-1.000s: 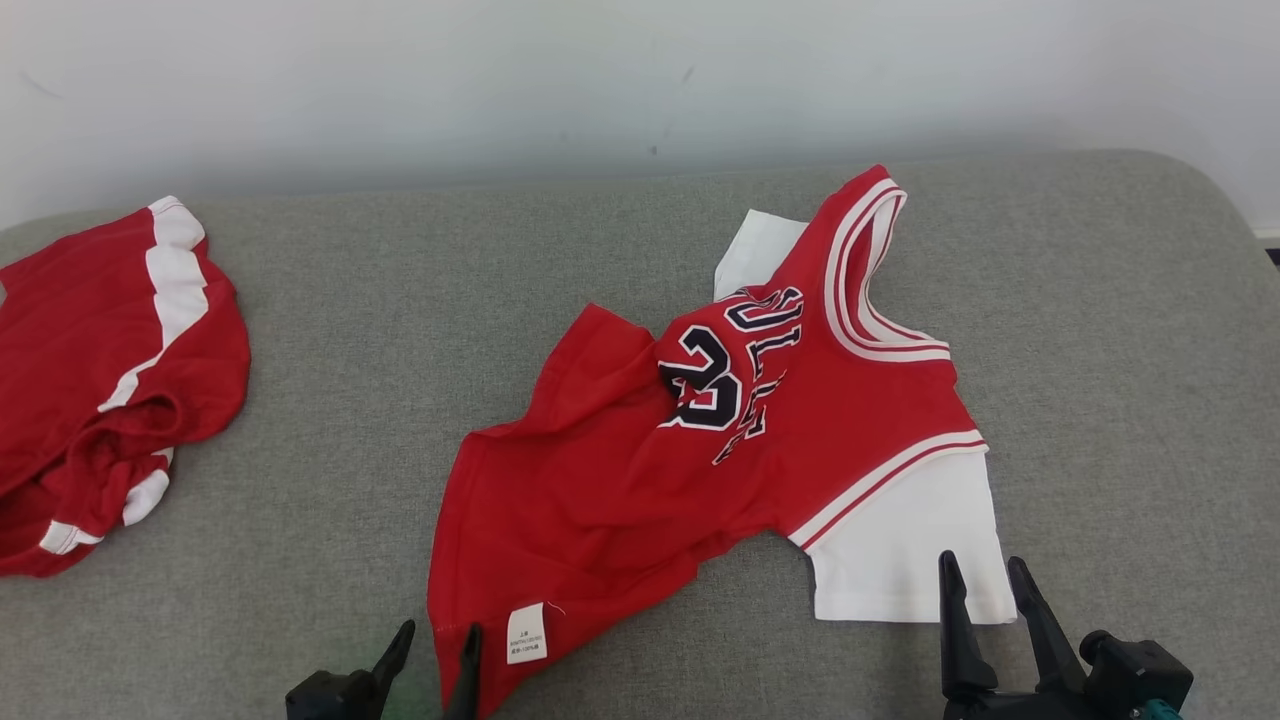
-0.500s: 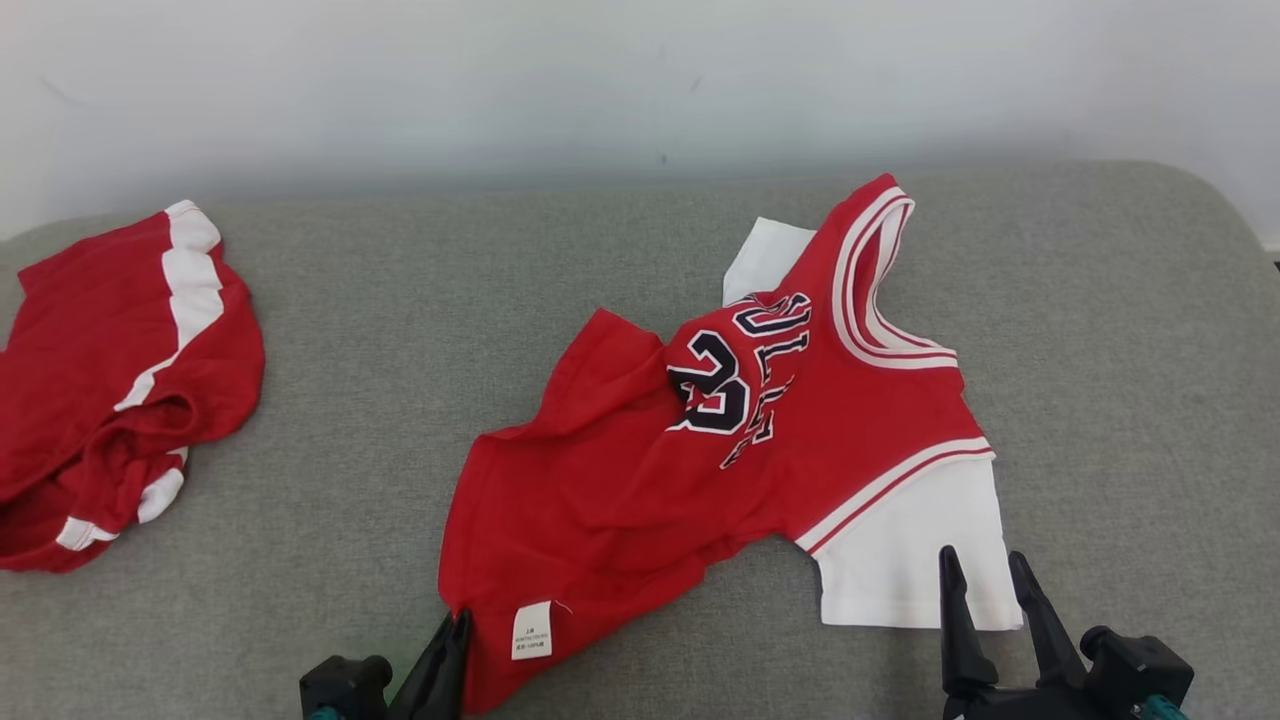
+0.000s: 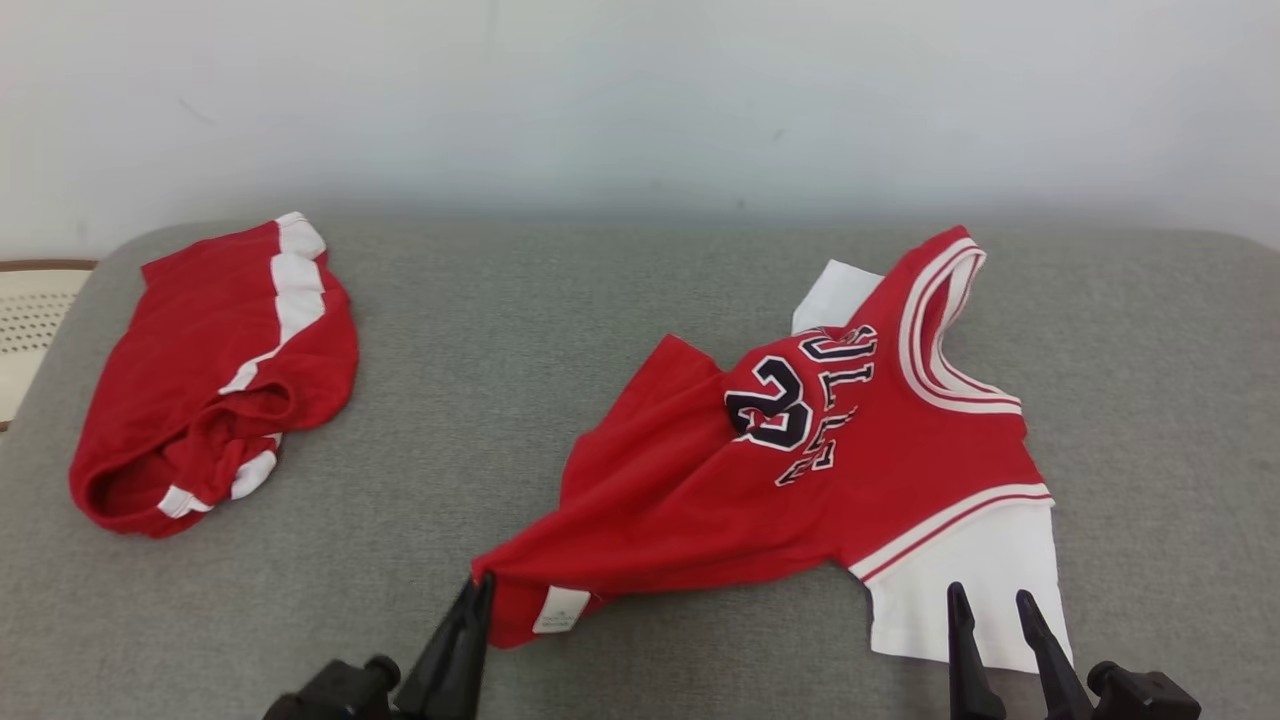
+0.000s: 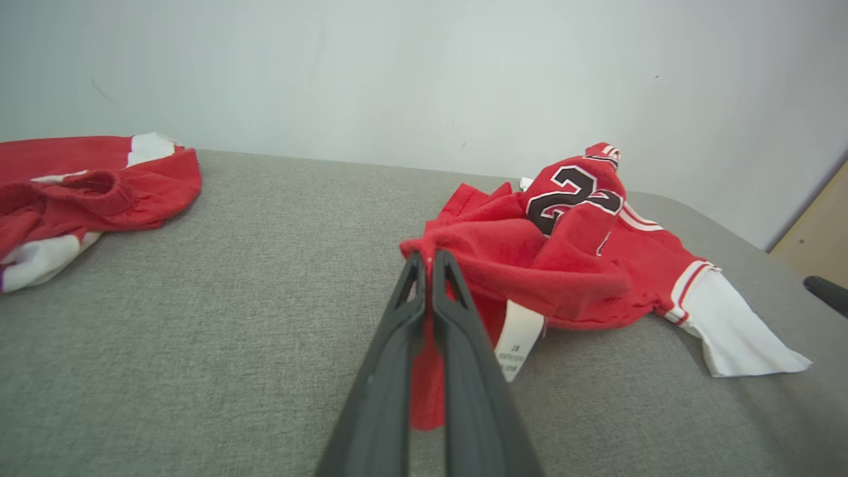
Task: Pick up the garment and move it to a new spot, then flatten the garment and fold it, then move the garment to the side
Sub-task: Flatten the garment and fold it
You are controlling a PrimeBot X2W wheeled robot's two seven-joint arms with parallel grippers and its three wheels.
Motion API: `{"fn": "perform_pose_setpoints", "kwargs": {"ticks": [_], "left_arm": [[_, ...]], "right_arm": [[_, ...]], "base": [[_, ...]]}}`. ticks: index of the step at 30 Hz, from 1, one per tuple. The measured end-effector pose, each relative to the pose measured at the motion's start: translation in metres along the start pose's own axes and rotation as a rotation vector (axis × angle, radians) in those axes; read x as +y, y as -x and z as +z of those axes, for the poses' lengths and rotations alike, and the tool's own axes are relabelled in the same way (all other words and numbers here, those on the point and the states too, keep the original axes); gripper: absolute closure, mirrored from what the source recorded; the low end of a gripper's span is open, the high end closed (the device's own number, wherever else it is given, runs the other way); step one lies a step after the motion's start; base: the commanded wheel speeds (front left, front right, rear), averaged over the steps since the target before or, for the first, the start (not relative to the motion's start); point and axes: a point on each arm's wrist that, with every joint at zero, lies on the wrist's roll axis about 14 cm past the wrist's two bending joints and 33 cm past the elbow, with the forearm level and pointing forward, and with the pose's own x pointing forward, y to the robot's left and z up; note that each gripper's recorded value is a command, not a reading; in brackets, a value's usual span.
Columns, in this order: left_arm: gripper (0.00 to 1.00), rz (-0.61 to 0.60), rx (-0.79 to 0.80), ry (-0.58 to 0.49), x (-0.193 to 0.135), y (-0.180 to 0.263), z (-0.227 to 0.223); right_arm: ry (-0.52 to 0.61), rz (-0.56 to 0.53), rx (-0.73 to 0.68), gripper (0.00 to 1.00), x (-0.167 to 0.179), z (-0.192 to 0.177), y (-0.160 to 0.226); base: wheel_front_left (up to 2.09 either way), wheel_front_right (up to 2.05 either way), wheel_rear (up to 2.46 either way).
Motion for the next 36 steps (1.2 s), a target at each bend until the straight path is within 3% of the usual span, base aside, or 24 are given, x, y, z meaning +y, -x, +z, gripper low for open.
{"fn": "perform_pose_setpoints", "kwargs": {"ticks": [6,16,17,18,19,36], "left_arm": [[1.0,-0.019,0.033,0.031,-0.011,0.03,-0.009],[1.0,0.007,0.216,0.104,-0.017,0.07,-0.065],[0.92,0.006,0.244,0.098,-0.018,0.074,-0.073],[0.53,0.009,0.261,0.103,-0.017,0.076,-0.078],[0.0,0.017,0.266,0.11,-0.016,0.076,-0.08],[0.0,0.081,0.126,0.071,0.007,0.052,-0.04]], "right_arm": [[-0.001,0.042,0.006,0.0,0.013,-0.002,-0.005],[-0.002,0.082,0.026,0.0,0.025,-0.008,-0.01],[-0.002,0.082,0.025,0.0,0.025,-0.008,-0.01],[-0.002,0.082,0.025,0.0,0.025,-0.008,-0.011],[-0.002,0.08,0.025,0.0,0.024,-0.008,-0.011],[0.014,0.042,-0.004,0.0,0.012,0.002,-0.008]], "base": [[0.0,0.0,0.0],[0.0,0.0,0.0],[0.0,0.0,0.0],[0.0,0.0,0.0],[0.0,0.0,0.0],[0.0,0.0,0.0]]}}
